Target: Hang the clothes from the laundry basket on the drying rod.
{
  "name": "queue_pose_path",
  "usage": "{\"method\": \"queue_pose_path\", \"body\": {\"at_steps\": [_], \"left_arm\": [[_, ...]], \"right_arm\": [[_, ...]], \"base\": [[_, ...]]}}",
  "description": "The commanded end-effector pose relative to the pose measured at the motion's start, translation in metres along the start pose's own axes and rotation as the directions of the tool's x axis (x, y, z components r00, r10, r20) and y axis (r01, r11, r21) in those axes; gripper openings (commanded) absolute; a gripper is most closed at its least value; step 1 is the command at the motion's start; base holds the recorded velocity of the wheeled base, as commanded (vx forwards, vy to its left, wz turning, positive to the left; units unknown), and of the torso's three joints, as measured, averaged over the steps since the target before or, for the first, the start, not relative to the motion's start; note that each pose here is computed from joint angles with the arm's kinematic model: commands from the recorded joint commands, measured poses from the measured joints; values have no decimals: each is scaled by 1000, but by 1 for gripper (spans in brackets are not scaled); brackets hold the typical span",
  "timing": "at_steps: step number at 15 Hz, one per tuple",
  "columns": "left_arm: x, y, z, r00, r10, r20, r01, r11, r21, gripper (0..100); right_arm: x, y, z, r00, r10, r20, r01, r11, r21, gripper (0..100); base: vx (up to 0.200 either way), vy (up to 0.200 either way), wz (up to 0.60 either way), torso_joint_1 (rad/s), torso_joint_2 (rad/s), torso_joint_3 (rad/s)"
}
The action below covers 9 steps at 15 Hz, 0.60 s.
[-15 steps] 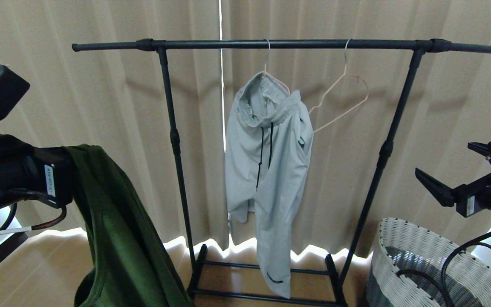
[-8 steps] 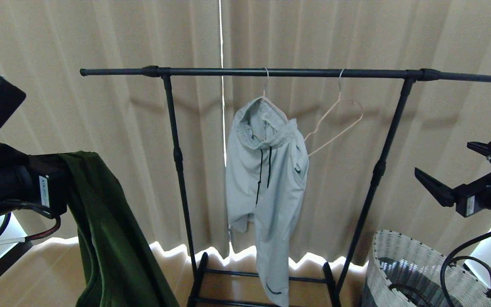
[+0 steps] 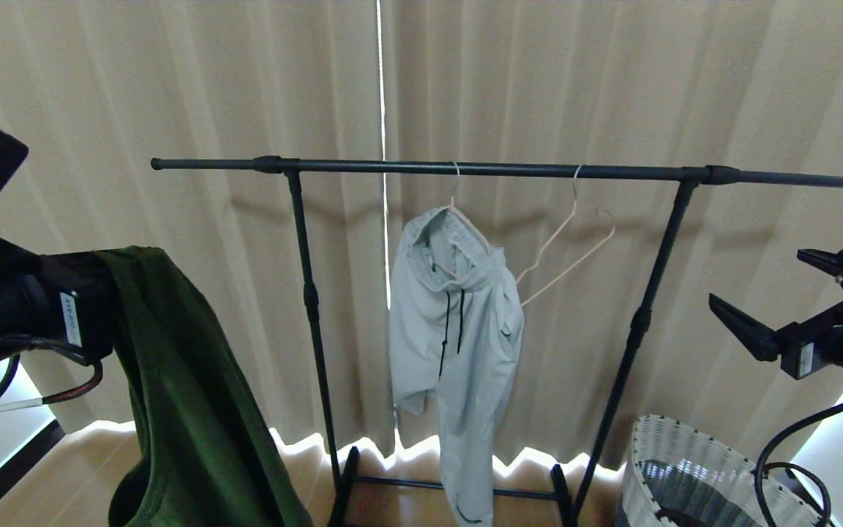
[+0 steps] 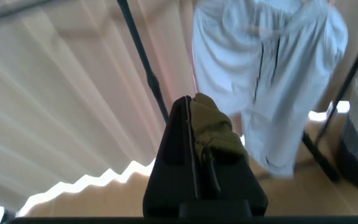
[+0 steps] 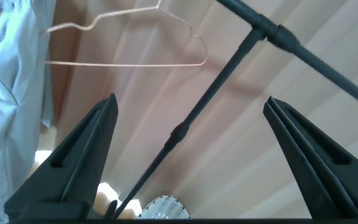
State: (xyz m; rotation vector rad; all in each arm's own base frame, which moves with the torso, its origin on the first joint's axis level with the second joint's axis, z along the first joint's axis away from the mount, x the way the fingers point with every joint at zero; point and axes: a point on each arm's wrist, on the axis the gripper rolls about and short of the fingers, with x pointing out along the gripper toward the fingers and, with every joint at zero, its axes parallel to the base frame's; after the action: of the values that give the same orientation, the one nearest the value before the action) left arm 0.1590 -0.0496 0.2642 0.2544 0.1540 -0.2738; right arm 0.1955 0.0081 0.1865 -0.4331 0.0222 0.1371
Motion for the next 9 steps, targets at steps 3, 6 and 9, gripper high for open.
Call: {"method": "queue_pose_path", "body": {"at_steps": [3, 6, 9], "left_arm": [[3, -1, -6, 1000, 5, 11, -5, 1000, 8, 0], [3, -1, -6, 1000, 5, 7, -5, 1000, 7, 0], [4, -1, -6, 1000, 5, 5, -5, 1000, 8, 0]], "right_arm": [[2, -1, 3, 1000, 19, -11, -19, 996, 82, 100], [1, -9, -1, 977, 43, -210, -8, 986, 169, 100], [3, -10, 0, 962, 60, -267, 20, 957, 288, 100]], "base": [[0, 0, 0, 34, -62, -37], [0, 0, 0, 0, 0, 0], [200, 0, 0, -1, -2, 2]]}}
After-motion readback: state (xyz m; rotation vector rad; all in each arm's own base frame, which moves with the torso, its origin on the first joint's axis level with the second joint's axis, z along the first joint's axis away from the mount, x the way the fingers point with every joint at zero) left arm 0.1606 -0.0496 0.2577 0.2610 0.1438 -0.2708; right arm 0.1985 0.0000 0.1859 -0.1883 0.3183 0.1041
